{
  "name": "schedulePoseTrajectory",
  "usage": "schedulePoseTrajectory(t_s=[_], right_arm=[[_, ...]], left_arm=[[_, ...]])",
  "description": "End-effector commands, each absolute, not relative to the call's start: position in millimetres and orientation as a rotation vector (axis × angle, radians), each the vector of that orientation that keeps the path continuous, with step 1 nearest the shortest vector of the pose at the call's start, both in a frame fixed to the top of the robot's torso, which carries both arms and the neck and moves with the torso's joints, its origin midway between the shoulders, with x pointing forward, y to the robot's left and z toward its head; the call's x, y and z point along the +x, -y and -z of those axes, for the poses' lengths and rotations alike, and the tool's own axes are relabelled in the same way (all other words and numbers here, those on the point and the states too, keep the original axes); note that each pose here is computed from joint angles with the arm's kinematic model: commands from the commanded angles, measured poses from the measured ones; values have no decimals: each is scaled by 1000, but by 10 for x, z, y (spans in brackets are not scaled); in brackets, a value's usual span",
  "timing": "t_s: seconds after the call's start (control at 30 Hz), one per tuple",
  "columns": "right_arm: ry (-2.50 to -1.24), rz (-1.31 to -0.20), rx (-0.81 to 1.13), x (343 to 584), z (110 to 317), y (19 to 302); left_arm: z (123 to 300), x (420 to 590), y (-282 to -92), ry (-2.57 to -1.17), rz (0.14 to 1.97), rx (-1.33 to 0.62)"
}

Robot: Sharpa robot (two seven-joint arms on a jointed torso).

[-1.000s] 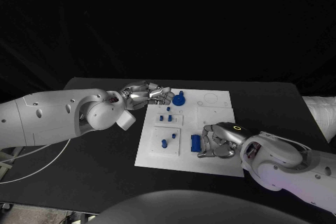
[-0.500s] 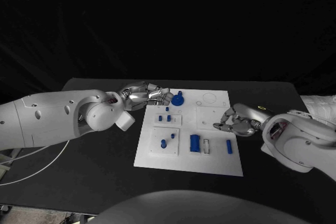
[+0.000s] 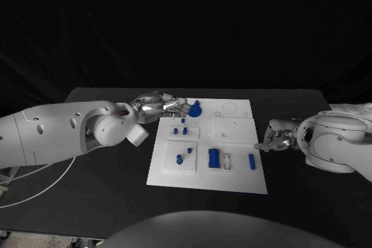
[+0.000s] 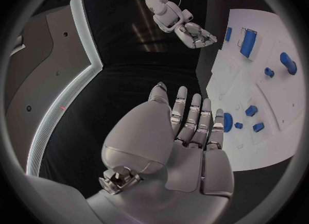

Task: Assemble the parts on the task board

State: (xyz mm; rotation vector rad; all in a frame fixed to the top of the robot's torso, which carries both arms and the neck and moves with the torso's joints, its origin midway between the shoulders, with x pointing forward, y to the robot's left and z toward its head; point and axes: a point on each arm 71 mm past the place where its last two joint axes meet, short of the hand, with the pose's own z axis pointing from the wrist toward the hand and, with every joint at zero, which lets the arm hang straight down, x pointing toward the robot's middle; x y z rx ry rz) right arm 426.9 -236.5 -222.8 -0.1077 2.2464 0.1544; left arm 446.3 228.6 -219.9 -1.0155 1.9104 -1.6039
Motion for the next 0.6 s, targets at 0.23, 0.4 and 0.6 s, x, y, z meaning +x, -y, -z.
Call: schedulePoseTrajectory(t_s=[0.23,0.4,0.6], right_arm=[[-2297,-36,-165,4291,2293,2343],[-2312,-59,-155,4295,2331,2266],[-2332,-77,-138,4284,2408,2218]], left_arm=[[2195,4461,-2271,-1914,1625,-1003],[2204,4456,-2268,-1916,1627,-1004],[2204,4435,-2257,-1922,1633,-1004]])
